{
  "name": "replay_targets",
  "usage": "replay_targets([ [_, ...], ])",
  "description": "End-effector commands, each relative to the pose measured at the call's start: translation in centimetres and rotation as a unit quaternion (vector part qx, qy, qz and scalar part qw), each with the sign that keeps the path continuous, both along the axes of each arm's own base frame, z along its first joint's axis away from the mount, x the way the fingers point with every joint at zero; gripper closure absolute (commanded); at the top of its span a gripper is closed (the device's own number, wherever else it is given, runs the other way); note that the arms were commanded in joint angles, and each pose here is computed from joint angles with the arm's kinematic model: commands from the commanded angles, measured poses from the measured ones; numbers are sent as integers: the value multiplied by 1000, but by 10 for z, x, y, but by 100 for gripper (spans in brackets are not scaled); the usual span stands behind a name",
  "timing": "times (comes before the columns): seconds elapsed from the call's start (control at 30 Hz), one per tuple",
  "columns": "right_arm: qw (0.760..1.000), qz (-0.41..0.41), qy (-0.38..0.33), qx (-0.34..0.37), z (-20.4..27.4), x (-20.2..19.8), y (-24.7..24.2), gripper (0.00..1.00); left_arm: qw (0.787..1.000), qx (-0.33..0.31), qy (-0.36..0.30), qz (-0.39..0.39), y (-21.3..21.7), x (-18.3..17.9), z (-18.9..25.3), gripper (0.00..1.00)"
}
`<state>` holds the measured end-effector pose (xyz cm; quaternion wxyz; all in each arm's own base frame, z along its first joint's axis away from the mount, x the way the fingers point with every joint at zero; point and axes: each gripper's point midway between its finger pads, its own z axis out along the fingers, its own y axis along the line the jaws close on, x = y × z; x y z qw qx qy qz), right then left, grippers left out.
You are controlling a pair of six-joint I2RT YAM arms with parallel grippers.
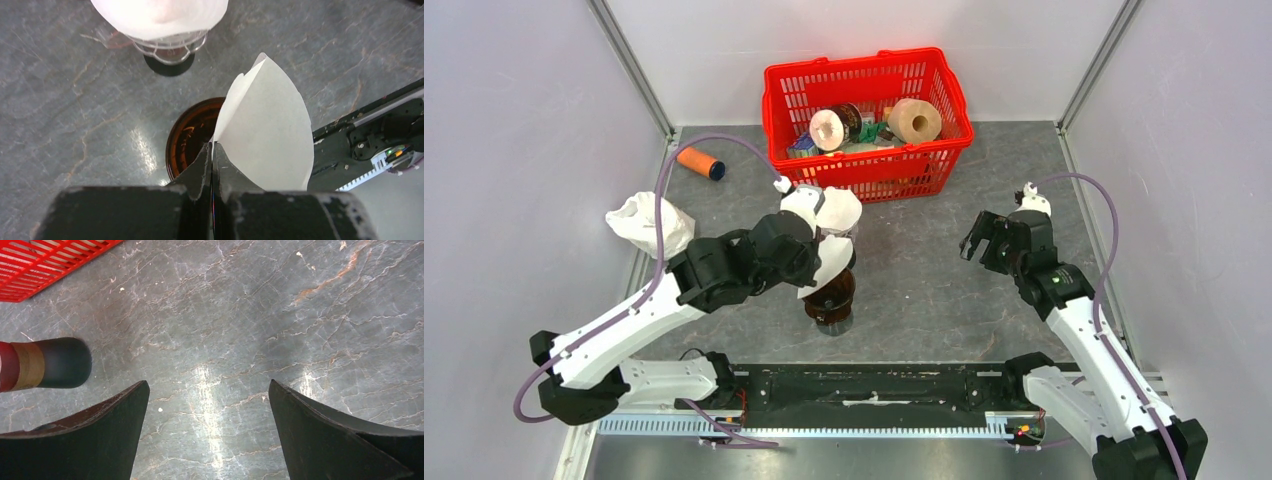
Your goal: Place the coffee filter in the dripper
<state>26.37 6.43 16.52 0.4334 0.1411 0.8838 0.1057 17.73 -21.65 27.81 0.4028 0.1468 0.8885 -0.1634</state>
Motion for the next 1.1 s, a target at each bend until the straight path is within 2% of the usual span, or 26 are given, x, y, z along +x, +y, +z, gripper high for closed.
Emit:
replay_targets([
  [0.0, 1000, 15, -10, 6, 7, 5, 6, 3, 999, -17, 35, 7, -7, -6, -12, 98],
  [0.27, 1000, 20, -9, 5, 7, 3, 6, 3, 998, -8, 62, 29, -6, -7, -40, 98],
  [0.73, 1000, 24, -8, 5, 8, 2, 7, 3, 996, 11, 75, 48, 0, -6, -62, 97],
  [0.8, 1000, 25, -8, 5, 8, 2, 7, 3, 996, 16, 76, 47, 0, -6, -64, 93],
  [0.9, 1000, 25, -10, 5, 9, 2, 8, 3, 996, 22, 76, 45, 0, -5, -61, 79],
  [1.07, 1000, 25, -10, 4, 9, 2, 7, 3, 997, 23, 73, 30, -3, -5, -51, 67],
])
